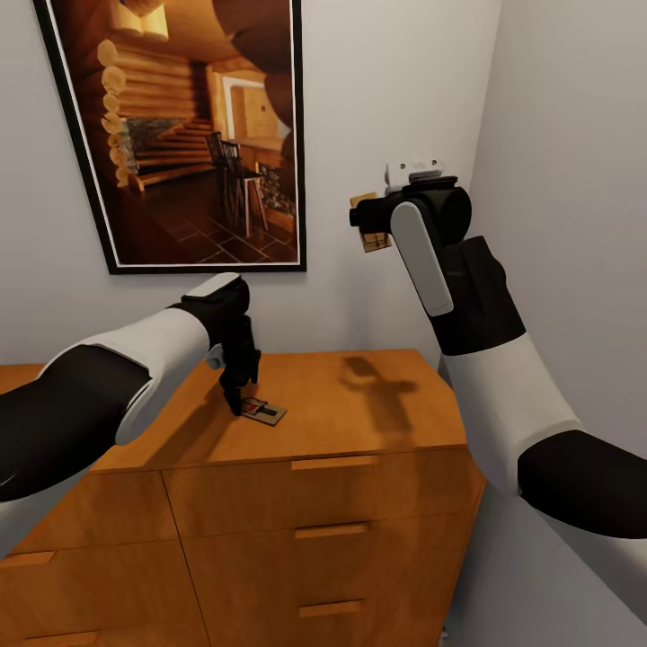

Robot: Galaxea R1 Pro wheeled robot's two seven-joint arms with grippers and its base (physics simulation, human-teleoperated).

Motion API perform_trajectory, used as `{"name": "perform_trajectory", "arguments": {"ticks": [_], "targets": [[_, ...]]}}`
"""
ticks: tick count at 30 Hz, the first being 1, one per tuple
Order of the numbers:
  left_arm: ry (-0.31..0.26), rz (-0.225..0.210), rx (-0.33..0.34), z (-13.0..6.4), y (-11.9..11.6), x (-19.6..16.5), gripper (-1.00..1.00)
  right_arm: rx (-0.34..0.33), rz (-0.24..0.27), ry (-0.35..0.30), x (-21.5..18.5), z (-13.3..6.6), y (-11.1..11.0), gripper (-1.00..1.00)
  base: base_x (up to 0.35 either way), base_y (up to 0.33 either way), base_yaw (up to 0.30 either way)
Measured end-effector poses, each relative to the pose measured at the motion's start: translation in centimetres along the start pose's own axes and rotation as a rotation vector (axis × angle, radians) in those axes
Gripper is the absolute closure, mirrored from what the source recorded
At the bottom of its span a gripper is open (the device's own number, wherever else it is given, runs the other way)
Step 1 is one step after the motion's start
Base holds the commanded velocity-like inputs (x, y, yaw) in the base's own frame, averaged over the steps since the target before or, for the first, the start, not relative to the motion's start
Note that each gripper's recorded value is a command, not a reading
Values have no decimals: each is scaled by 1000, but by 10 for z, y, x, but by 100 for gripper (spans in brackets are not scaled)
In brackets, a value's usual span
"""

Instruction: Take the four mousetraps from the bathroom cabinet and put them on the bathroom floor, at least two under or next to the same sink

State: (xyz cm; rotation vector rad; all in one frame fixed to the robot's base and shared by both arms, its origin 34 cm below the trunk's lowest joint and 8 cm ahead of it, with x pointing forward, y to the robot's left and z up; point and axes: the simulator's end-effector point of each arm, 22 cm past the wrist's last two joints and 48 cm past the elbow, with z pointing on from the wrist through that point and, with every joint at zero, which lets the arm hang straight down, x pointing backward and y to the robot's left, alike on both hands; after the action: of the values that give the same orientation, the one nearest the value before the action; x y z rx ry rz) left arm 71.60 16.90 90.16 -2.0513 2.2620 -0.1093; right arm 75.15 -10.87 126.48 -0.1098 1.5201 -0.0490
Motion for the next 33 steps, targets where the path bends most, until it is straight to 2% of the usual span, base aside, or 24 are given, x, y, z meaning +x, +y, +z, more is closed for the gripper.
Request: {"name": "perform_trajectory", "arguments": {"ticks": [33], "targets": [[-16,24,13,0,-2,3,-100,-1,-1,1,1,0,1,100,0,0,0]]}}
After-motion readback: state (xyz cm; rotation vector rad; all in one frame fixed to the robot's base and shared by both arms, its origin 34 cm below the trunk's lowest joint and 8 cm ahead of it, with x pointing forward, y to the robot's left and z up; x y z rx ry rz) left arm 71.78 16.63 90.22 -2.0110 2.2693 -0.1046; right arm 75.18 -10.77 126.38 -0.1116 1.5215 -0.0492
